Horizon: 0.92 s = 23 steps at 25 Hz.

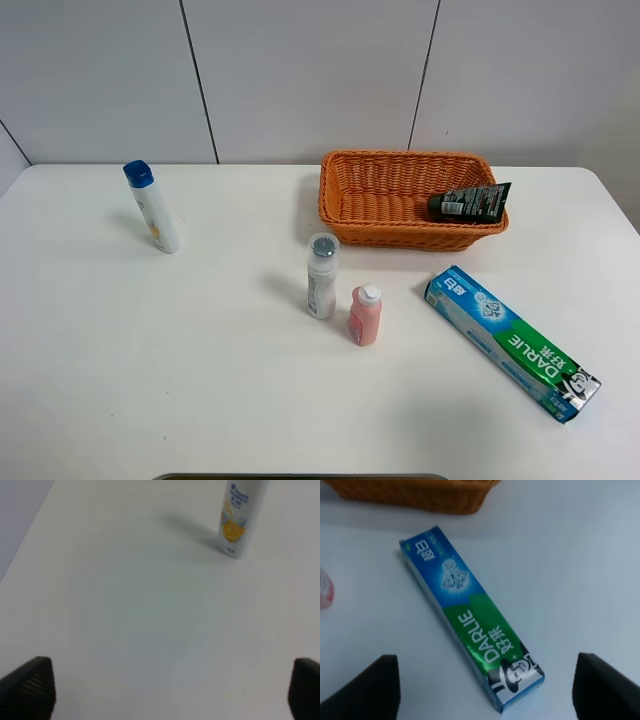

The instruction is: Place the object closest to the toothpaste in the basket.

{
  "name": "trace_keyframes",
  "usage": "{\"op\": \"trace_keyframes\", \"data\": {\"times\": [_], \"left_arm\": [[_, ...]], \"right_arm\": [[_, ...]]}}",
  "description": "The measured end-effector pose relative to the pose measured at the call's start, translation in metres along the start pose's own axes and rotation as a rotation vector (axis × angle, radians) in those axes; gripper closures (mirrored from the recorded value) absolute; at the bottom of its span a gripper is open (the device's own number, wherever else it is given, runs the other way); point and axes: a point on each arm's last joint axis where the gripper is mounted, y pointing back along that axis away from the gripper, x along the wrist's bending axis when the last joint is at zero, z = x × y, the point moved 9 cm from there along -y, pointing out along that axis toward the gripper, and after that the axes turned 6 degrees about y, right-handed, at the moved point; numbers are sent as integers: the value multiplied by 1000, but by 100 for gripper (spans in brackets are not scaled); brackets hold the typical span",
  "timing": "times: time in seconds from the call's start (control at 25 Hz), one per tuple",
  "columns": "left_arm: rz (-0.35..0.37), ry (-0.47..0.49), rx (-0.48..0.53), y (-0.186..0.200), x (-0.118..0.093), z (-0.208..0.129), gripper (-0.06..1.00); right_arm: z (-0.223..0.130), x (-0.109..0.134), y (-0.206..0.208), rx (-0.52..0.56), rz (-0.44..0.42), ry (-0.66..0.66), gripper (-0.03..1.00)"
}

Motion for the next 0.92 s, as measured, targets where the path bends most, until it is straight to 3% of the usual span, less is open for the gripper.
{"op": "trace_keyframes", "data": {"times": [0.16, 0.92], "left_arm": [[0, 0, 0, 0, 0, 0, 1], [0, 0, 0, 0, 0, 0, 1]], "right_arm": [[2, 0, 12, -93, -13, -2, 23], [2, -1, 12, -94, -20, -12, 23]]}}
